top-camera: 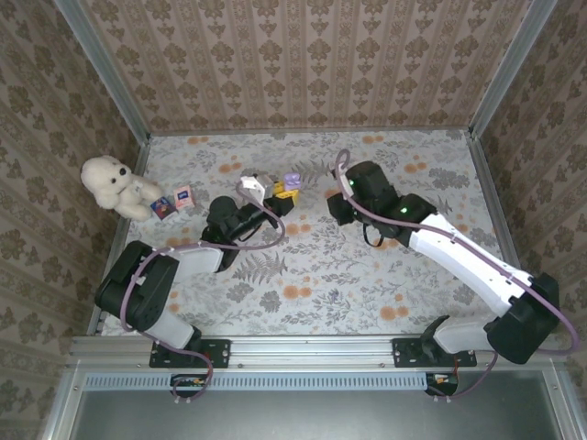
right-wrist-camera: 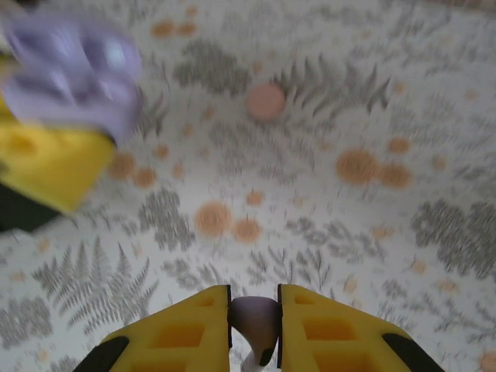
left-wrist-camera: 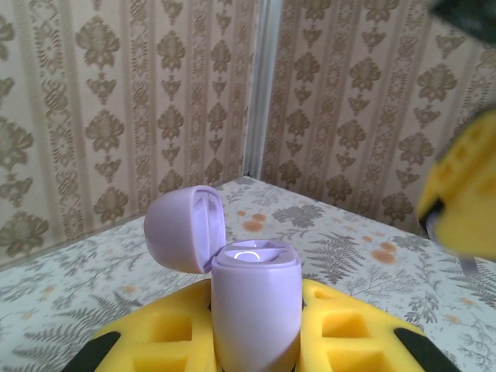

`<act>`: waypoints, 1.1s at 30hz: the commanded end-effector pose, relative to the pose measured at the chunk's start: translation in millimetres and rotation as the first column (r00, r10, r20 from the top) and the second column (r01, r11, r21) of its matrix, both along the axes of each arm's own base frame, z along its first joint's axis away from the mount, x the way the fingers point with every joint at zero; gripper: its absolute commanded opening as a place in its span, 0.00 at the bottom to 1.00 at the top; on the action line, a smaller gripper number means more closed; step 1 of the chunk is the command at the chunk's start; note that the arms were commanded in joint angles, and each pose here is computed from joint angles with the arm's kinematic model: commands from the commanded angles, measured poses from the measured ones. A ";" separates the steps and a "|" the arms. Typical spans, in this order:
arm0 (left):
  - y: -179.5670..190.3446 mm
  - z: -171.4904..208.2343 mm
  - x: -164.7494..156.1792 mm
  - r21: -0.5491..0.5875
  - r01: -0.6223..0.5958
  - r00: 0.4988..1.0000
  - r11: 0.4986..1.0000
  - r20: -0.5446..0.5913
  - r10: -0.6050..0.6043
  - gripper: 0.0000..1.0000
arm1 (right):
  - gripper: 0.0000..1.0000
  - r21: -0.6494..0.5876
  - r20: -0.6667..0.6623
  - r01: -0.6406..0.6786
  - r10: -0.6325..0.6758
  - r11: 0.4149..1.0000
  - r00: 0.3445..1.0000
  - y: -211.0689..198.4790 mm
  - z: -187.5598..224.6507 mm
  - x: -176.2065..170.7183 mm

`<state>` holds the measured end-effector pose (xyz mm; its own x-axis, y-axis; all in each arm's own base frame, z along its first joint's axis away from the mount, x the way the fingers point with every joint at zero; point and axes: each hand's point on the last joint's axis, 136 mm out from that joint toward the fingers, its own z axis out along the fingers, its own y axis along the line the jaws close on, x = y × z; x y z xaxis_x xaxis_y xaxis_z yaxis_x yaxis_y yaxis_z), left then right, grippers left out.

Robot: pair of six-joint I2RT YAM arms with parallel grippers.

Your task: Insert wireless bluetooth earbuds into charging case

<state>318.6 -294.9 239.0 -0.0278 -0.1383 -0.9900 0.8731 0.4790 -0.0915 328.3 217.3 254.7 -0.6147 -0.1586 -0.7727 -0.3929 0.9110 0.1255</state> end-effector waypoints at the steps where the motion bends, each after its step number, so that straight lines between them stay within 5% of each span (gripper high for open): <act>1: -9.1 17.2 -10.8 -0.021 0.040 0.992 0.999 0.117 -0.037 0.00 | 0.20 0.056 0.101 0.009 -0.014 0.998 0.995 -4.5 42.1 8.9; 18: -49.6 42.3 -19.9 0.027 -0.054 0.926 0.998 0.376 0.040 0.00 | 0.20 0.286 0.300 -0.110 0.020 0.952 0.954 10.7 113.5 4.7; 33: -62.7 62.1 -21.5 -0.020 -0.039 0.920 0.999 0.390 0.044 0.00 | 0.21 0.312 0.336 -0.193 0.082 0.930 0.938 20.6 104.3 -4.1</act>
